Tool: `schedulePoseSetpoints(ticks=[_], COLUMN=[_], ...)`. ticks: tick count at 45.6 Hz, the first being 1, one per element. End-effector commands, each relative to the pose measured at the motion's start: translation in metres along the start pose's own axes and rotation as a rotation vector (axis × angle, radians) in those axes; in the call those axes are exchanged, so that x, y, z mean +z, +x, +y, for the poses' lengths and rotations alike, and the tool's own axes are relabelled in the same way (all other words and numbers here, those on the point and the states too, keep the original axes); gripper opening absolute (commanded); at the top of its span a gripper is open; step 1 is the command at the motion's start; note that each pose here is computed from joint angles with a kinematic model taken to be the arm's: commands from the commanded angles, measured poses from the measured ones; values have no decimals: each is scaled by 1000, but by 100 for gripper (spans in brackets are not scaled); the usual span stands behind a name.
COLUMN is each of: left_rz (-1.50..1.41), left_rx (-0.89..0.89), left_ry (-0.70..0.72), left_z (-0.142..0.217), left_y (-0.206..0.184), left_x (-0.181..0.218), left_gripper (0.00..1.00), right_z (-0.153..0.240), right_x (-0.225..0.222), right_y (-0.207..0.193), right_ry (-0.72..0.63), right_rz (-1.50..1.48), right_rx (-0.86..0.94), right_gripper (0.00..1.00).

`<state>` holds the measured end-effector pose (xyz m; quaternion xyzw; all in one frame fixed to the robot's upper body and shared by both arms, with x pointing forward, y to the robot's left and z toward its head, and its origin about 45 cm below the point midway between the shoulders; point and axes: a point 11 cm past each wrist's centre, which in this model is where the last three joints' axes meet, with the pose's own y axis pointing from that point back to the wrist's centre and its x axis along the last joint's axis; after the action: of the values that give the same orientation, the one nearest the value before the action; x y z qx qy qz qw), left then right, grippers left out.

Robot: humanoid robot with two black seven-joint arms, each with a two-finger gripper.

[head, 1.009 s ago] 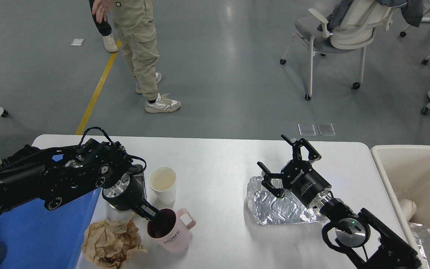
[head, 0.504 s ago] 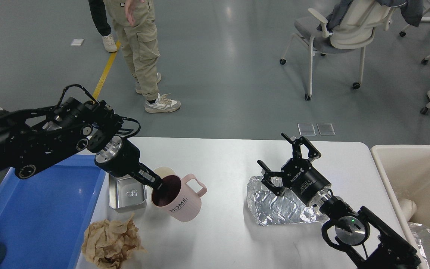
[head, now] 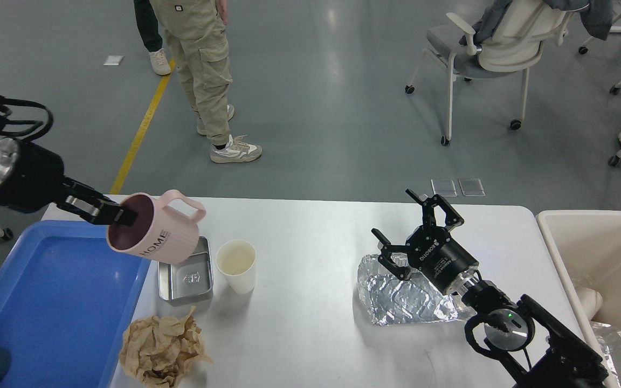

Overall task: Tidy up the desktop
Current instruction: 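Lift the pink mug and carry it into the blue tray, then release the pink mug in the tray and raise the left gripper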

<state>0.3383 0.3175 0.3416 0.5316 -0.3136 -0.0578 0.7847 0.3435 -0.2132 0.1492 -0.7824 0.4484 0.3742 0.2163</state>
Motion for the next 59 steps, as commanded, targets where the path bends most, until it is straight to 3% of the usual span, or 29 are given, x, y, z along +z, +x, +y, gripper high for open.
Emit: schedulePoseSetpoints(ticks=[1, 19, 41, 59], left_rz=[56, 169, 208, 240], left_rx=[4, -148, -377, -305], left_ry=[67, 248, 280, 356], left_z=[21, 38, 0, 6], left_y=[-21, -101, -205, -225], left_x=[-20, -67, -89, -125], left_gripper=[2, 2, 2, 3], right_z=[0, 0, 5, 6], right_x=[-1, -4, -11, -11], right_y=[1, 0, 6, 7], right_ry=[1, 3, 0, -3], right_rz=[2, 8, 31, 35], right_rx=[2, -3, 10, 15], right_gripper=[100, 100, 100, 100])
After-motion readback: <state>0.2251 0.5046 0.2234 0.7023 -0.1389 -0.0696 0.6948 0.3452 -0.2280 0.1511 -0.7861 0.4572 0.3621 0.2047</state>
